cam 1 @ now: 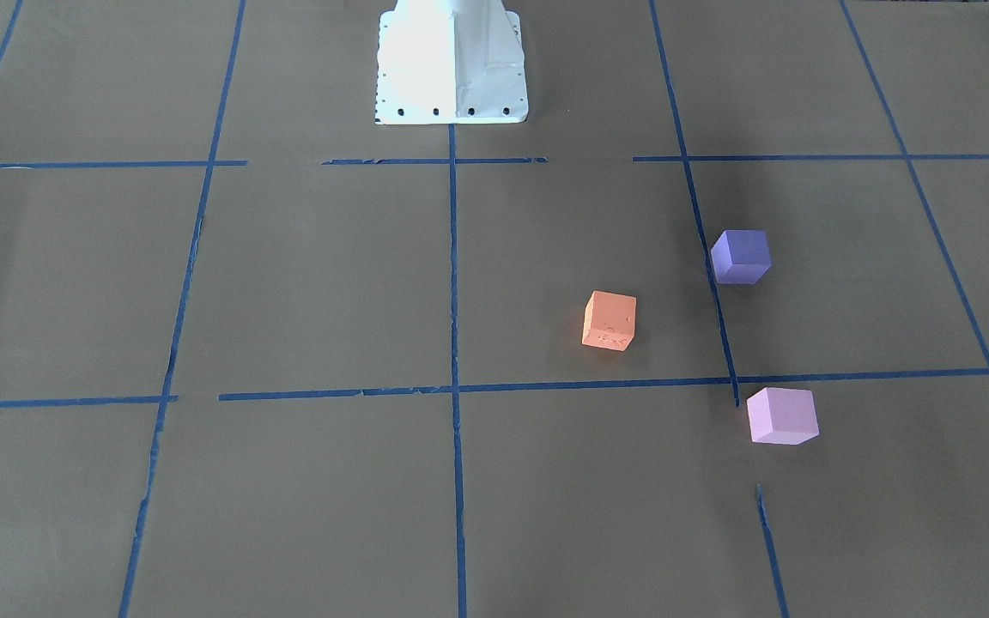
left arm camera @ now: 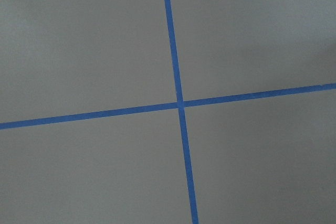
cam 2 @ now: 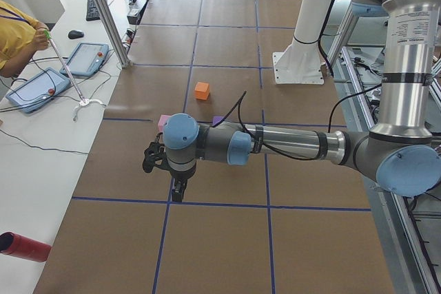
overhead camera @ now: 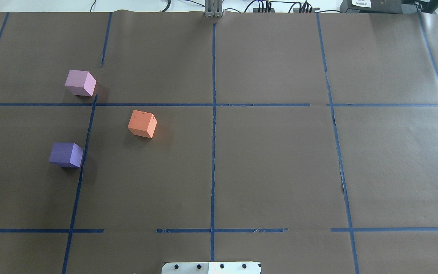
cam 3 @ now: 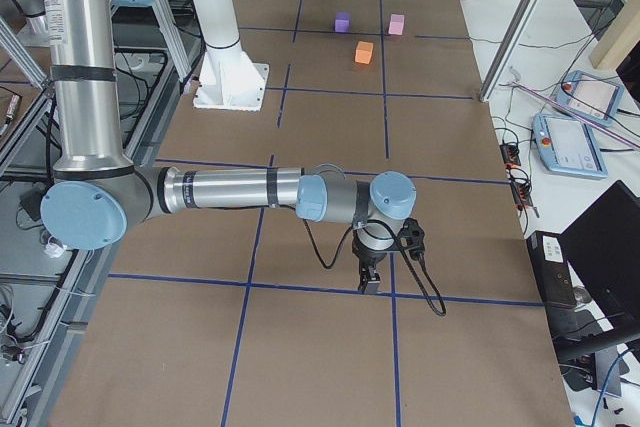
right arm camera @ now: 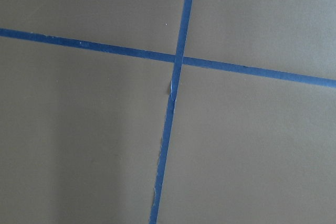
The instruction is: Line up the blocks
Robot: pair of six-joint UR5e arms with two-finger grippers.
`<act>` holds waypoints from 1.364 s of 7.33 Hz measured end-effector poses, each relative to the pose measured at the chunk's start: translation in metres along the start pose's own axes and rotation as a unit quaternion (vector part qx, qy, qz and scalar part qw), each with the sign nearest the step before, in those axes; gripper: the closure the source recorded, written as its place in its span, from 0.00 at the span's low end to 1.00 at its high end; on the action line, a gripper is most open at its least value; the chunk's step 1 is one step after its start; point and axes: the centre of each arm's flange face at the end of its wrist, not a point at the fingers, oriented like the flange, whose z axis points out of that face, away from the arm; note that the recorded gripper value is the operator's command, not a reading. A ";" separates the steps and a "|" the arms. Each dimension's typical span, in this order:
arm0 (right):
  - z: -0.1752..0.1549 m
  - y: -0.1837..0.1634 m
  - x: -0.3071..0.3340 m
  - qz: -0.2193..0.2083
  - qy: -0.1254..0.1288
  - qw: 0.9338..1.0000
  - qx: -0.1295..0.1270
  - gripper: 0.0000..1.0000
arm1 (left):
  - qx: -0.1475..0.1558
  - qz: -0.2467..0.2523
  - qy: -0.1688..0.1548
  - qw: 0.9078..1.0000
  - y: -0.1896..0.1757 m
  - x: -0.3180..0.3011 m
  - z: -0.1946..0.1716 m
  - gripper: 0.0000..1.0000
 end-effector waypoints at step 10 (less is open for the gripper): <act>0.000 0.000 0.000 0.000 0.000 1.000 0.000 0.00 | 0.025 0.005 0.117 0.993 -0.107 0.437 0.117 0.00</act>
